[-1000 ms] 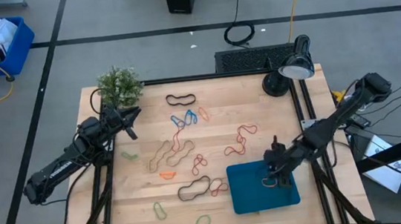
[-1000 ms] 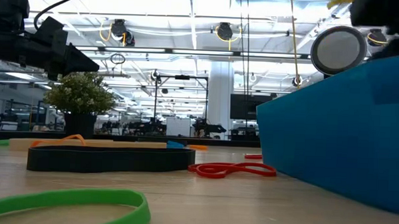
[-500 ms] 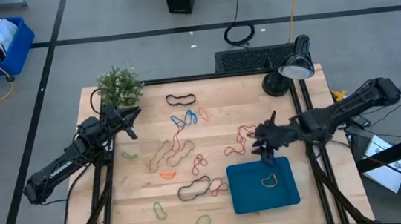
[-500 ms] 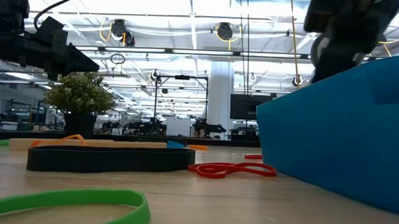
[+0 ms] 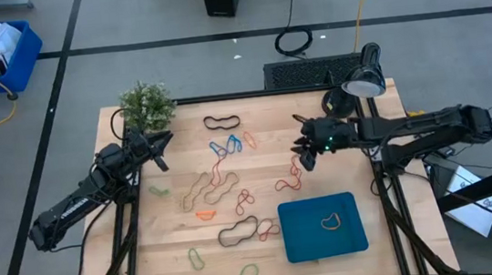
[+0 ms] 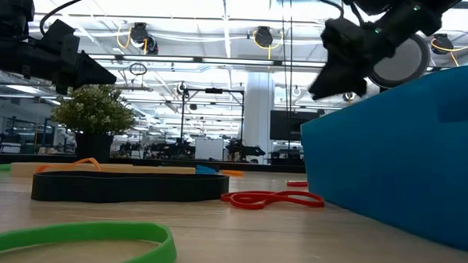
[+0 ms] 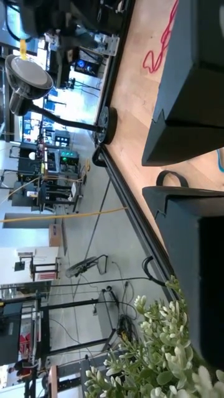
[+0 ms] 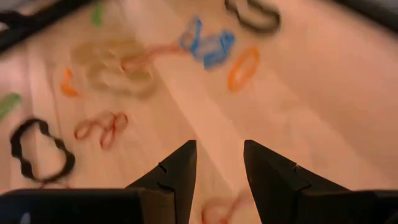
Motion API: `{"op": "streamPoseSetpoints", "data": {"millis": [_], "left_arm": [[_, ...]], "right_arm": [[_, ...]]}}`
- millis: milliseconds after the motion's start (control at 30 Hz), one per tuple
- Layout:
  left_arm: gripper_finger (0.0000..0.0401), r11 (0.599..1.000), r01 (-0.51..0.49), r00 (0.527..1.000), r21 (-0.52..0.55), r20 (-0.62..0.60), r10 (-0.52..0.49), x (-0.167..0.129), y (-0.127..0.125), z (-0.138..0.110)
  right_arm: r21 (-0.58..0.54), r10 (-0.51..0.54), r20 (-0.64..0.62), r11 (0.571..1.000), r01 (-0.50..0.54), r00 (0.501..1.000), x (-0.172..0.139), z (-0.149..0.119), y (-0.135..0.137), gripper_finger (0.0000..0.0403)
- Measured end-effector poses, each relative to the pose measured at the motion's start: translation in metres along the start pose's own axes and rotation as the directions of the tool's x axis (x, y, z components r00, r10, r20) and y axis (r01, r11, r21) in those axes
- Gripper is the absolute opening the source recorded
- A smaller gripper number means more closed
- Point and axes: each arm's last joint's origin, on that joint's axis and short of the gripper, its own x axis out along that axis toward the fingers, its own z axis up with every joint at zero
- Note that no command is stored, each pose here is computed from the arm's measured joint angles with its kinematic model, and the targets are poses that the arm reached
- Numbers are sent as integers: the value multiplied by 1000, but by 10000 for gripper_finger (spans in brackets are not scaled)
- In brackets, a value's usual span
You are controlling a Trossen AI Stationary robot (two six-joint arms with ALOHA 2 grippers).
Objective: Pick and place rubber bands into bin
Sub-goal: Put the red rubber band into the blue bin
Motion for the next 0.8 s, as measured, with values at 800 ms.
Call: {"op": "streamPoseSetpoints", "data": {"millis": [800], "left_arm": [[72, 1000, -9, 1000, 5, 2, 9, 0, 0, 0]], "right_arm": [[111, -268, -339, 940, 321, 902, 6, 39, -11, 114]]}}
